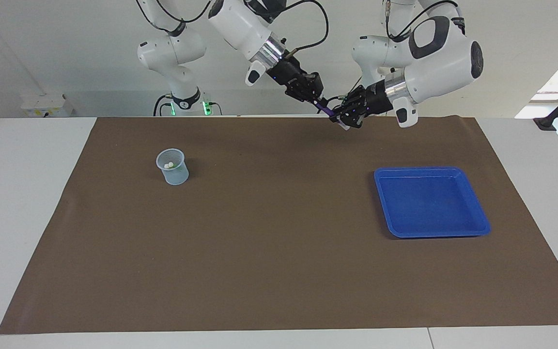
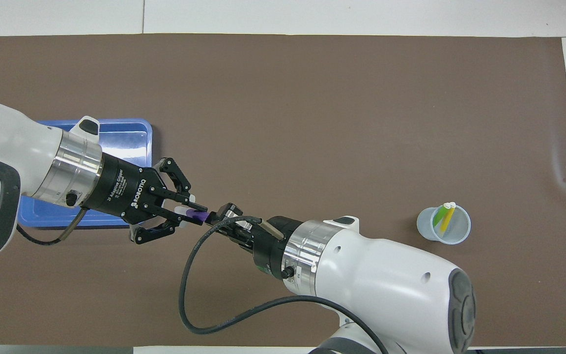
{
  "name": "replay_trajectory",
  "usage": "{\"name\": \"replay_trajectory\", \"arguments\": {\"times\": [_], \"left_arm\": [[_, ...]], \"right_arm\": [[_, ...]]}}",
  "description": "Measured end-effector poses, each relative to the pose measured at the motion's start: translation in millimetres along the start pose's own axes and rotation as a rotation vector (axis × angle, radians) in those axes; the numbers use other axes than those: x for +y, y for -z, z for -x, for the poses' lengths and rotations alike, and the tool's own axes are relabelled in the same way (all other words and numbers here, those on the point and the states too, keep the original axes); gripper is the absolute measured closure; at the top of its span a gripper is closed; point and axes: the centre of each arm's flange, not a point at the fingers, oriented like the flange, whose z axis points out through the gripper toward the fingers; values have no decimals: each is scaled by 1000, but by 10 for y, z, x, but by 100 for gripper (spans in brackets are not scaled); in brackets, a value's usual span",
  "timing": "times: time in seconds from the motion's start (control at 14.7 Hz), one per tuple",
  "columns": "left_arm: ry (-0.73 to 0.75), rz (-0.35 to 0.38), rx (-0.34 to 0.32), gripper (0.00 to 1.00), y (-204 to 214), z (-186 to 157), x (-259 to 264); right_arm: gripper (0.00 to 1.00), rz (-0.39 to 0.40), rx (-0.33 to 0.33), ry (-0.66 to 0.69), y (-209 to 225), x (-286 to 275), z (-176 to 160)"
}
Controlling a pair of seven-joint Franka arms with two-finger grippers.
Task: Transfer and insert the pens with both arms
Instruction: 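Pass the purple pen from the left gripper to the right gripper, then insert the purple pen into the cup with the right gripper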
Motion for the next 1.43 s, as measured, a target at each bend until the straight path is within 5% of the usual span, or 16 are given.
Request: {"name": "replay_trajectory", "arguments": {"times": [0.2,0.41,0.75,1.09,1.43], "left_arm": [[-5,22,3,37,41,23,-1],[-6,34,5,2,71,27,2],[-16,47,71,0,179,-26,8],[-53,69,176,0,280,-58,29],[-77,153,223,0,409,-51,136]], "right_arm": [[82,38,-22,34,10,24,-58],[82,188,-65,165,270,73,-470],[82,515,-201,525,1077,311,-1146],[82,893,-329,977,1367,703,-1449],[82,1013,-429,1309,1605,1175,-1866]]}}
